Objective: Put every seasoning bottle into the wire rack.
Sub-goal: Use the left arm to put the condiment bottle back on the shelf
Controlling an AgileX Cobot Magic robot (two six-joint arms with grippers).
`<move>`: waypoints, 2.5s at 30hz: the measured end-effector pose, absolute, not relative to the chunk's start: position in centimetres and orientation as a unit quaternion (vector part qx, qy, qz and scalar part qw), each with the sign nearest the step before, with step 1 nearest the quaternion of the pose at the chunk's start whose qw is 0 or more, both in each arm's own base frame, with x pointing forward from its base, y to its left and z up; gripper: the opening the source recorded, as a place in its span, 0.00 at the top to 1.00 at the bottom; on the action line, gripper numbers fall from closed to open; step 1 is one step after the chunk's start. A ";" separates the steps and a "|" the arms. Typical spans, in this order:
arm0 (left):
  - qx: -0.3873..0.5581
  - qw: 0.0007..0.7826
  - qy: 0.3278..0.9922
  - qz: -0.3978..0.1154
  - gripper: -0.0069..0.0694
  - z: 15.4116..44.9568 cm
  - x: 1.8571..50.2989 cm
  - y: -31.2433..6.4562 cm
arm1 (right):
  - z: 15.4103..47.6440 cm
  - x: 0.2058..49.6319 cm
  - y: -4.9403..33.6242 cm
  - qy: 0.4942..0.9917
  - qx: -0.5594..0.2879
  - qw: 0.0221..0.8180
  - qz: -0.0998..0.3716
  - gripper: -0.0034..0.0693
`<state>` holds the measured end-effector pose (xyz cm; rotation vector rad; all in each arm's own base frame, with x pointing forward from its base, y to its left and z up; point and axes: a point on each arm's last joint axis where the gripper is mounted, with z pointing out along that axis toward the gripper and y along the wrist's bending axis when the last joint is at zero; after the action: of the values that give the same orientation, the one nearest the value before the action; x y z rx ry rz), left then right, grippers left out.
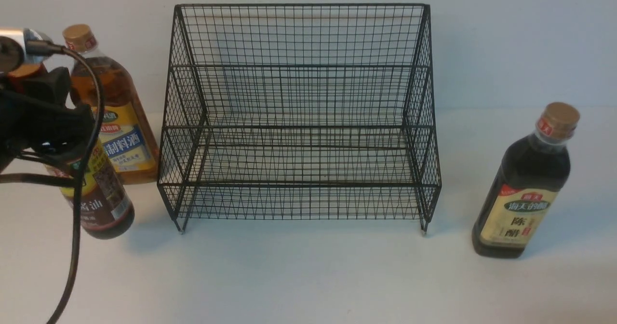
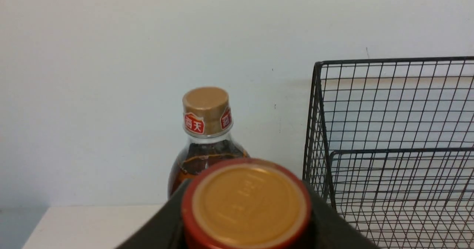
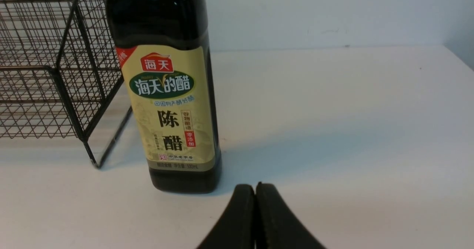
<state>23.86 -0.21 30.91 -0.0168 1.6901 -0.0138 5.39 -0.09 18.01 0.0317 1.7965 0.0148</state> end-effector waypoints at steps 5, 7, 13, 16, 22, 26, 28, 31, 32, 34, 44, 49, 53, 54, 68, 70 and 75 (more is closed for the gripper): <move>-0.005 0.649 0.760 -0.009 0.56 32.6 24.3 -0.3 | 18.0 5.4 -0.1 0.782 0.014 0.623 0.006 0.97; -0.004 0.647 0.762 -0.009 0.56 33.7 24.5 -0.3 | 18.0 5.4 -0.1 0.782 0.014 0.623 0.006 0.97; 0.021 0.654 0.755 -0.026 0.56 35.5 24.7 -1.7 | 18.0 5.4 -0.1 0.782 0.014 0.623 0.006 0.97; 0.035 0.661 0.748 -0.044 0.56 36.2 24.7 -2.8 | 18.0 5.4 -0.1 0.782 0.014 0.623 0.006 0.97; 0.039 0.668 0.739 -0.073 0.56 36.6 24.9 -4.1 | 18.0 5.4 -0.1 0.782 0.014 0.623 0.006 0.97; 0.042 0.668 0.736 -0.097 0.56 37.0 25.5 -5.3 | 18.0 5.4 -0.1 0.782 0.014 0.623 0.006 0.97; 0.048 0.669 0.734 -0.105 0.56 37.3 25.8 -5.9 | 18.0 5.4 -0.1 0.782 0.014 0.623 0.006 0.97; 0.061 0.672 0.727 -0.123 0.56 38.0 26.3 -7.2 | 18.0 5.4 -0.1 0.782 0.014 0.623 0.006 0.97; 0.064 0.675 0.724 -0.126 0.56 38.2 26.5 -7.5 | 18.0 5.4 -0.1 0.782 0.014 0.623 0.006 0.97; 0.068 0.674 0.724 -0.131 0.56 38.3 26.8 -8.0 | 18.0 5.4 -0.1 0.782 0.014 0.623 0.006 0.97; 0.078 0.647 0.747 -0.132 0.56 35.8 29.9 -9.6 | 18.0 5.4 -0.1 0.782 0.014 0.623 0.006 0.97; 0.079 0.640 0.753 -0.130 0.56 35.2 30.3 -9.7 | 18.0 5.4 -0.1 0.782 0.014 0.623 0.006 0.97; 0.080 0.637 0.756 -0.129 0.56 35.1 30.3 -9.7 | 18.0 5.4 -0.1 0.782 0.014 0.623 0.006 0.97; 0.080 0.634 0.758 -0.129 0.56 35.0 30.3 -9.7 | 18.0 5.4 -0.1 0.782 0.014 0.623 0.006 0.97; 0.089 0.566 0.811 -0.117 0.56 32.1 31.0 -10.0 | 18.0 5.4 -0.1 0.782 0.014 0.623 0.006 0.97; 0.090 0.558 0.817 -0.115 0.56 31.5 31.2 -10.1 | 18.0 5.4 -0.1 0.782 0.014 0.623 0.006 0.97; 0.090 0.555 0.819 -0.114 0.55 31.2 31.4 -10.1 | 18.0 5.4 -0.1 0.782 0.015 0.623 0.007 0.97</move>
<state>31.44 -10.13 31.20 0.2136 1.9355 -0.2692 5.39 -0.09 18.01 0.0344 1.7964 0.0169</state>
